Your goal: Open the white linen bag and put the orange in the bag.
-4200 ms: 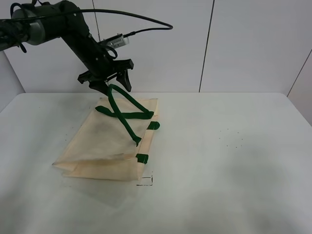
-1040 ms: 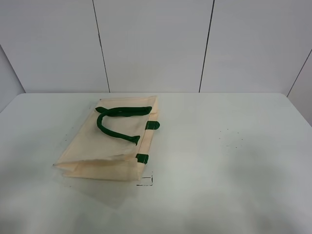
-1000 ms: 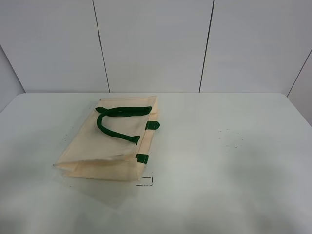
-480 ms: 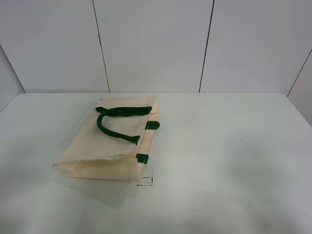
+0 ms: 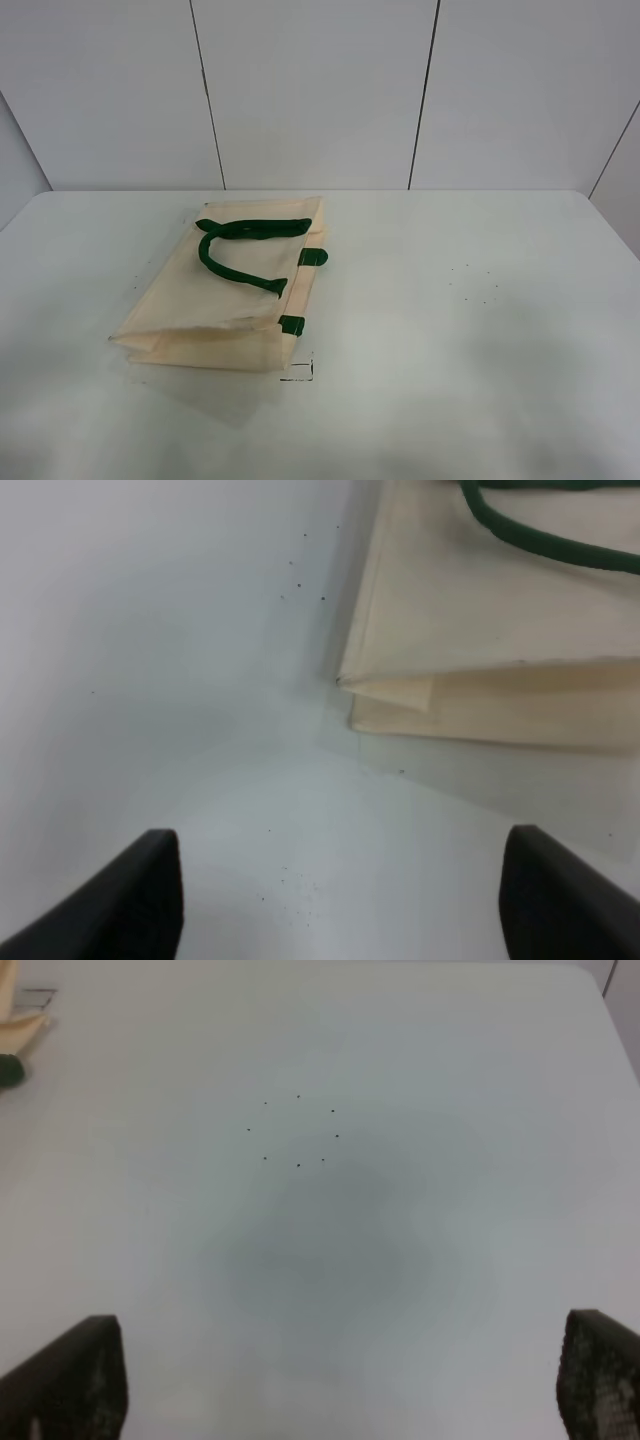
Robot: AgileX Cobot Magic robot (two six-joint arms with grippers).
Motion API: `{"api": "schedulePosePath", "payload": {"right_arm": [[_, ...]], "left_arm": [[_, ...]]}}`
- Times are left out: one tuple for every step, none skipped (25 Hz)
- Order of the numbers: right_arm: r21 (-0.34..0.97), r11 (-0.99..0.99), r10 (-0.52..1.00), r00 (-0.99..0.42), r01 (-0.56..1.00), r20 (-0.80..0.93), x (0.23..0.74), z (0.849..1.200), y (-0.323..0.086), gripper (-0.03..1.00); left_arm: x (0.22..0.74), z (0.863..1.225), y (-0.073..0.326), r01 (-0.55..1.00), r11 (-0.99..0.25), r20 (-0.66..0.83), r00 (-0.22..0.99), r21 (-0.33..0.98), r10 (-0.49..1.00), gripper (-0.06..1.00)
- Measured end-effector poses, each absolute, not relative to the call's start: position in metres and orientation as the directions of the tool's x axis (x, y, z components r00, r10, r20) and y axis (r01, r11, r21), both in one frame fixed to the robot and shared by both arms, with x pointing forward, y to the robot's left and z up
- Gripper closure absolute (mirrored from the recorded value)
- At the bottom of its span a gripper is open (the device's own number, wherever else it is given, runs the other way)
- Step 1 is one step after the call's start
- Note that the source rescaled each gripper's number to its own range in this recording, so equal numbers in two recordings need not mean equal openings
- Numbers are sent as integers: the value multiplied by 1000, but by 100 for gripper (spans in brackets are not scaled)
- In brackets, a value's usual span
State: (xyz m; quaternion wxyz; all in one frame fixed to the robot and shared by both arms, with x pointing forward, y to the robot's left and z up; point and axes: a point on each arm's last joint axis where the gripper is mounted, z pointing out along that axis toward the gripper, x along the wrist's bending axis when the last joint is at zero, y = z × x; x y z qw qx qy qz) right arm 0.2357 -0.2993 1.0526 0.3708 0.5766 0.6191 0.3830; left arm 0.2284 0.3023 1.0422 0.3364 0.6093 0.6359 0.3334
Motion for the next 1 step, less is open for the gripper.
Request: {"api": "schedulePosePath", "payload": {"right_arm": [[902,42,998,-60,430,-17,236,1053,-299,2]], "left_arm": [[228,1042,302,551,35,-22,-31,834,999,5]]}}
